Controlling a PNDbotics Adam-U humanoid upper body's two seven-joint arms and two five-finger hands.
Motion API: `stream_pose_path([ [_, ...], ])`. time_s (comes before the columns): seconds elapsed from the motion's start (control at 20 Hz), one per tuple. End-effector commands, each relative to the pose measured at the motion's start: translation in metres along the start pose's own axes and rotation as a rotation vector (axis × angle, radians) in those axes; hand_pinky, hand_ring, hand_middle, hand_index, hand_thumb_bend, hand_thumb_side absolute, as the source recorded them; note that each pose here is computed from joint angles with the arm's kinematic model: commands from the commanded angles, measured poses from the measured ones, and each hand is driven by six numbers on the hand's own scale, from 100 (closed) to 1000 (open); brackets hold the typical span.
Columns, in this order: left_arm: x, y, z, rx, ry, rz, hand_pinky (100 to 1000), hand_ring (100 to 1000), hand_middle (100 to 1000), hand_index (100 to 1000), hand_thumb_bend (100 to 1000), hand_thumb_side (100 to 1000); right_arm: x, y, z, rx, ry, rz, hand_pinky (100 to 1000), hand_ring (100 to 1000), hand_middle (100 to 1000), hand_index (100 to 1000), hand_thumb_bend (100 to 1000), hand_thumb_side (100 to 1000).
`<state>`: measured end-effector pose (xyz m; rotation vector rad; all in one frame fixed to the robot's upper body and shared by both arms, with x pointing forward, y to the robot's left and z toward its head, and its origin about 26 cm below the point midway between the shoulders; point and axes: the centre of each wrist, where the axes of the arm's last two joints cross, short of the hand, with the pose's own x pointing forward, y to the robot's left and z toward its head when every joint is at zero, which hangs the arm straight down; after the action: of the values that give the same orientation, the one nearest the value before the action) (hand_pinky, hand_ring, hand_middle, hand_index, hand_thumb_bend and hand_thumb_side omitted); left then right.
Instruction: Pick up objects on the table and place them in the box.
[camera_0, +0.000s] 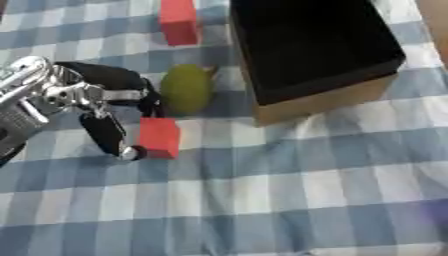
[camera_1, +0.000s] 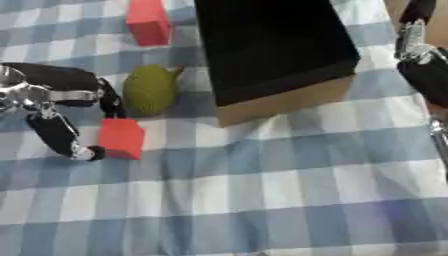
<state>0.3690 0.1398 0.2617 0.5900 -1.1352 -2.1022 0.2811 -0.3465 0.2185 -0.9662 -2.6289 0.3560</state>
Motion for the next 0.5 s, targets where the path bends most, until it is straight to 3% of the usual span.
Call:
stream_pose_path([
  [0.05,-0.002,0.005,0.005,0.011,0.018,0.004,781,703,530,655,232,242,0.003,-0.003,-0.007,-0.013,-0.021,-0.001,884,980,465,859,100,470],
  [0.5,0.003,0.014,0.035,0.117,-0.035,-0.010,743,654,505,590,100,201,0.003,-0.004,-0.005,-0.010,-0.015,0.004,884,980,463,859,100,470],
])
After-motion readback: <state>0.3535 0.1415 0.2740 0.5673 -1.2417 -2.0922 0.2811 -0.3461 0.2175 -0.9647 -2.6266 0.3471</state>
